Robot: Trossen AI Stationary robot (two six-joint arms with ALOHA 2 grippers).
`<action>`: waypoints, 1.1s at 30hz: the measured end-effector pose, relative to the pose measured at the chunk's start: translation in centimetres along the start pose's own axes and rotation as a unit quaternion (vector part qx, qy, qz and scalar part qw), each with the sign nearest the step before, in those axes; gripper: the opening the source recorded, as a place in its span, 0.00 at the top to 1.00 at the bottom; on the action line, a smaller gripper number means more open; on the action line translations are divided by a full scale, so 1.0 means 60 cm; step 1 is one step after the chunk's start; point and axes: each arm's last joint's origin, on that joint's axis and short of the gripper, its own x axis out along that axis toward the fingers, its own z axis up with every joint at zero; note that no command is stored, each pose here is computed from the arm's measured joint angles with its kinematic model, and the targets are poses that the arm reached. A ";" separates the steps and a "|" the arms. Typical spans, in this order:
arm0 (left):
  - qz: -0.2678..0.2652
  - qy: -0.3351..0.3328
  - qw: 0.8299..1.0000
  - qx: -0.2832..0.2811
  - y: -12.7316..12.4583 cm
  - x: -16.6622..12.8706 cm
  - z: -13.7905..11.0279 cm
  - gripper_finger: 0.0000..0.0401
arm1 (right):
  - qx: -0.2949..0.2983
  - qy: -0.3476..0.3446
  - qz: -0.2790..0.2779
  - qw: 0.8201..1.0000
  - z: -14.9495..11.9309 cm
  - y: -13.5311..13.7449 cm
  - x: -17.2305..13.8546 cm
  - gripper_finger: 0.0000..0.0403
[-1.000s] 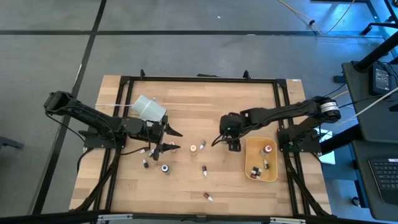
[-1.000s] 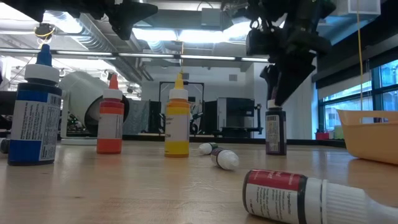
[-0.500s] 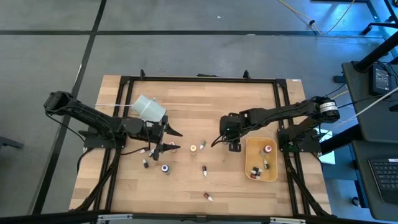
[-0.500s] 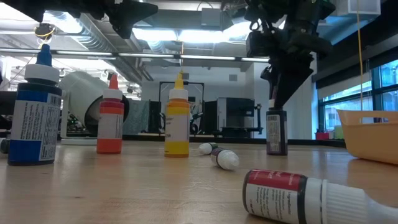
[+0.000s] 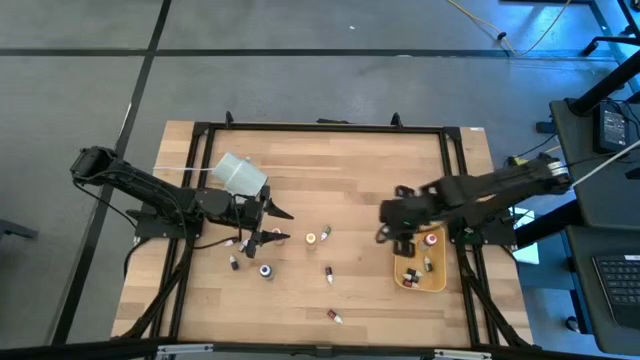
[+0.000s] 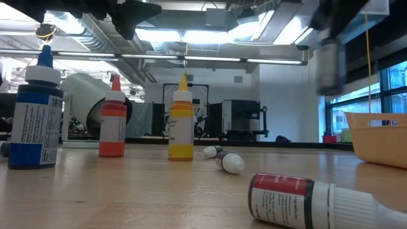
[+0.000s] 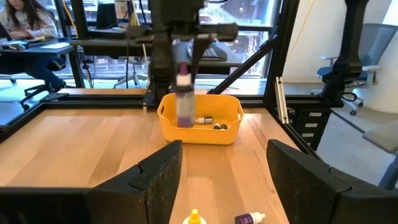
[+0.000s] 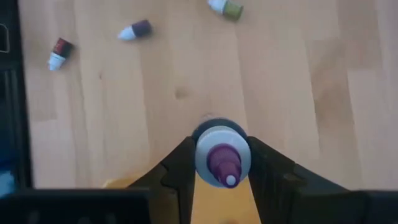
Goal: Pick & Place food coloring
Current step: Put the large purple food coloring bottle into the yellow bin
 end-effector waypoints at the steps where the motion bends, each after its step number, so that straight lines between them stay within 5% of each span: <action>1: 0.000 0.000 1.000 0.000 0.000 0.000 0.000 0.43 | 0.017 0.005 -0.011 1.000 -0.013 0.003 -0.006 0.70; 13: 0.000 0.001 1.000 0.000 0.000 0.000 0.000 0.43 | 0.127 0.034 -0.082 0.988 -0.133 0.006 0.017 0.70; 33: 0.000 0.000 1.000 0.000 0.000 0.000 0.000 0.43 | 0.148 0.080 -0.092 0.981 -0.185 -0.001 0.086 0.69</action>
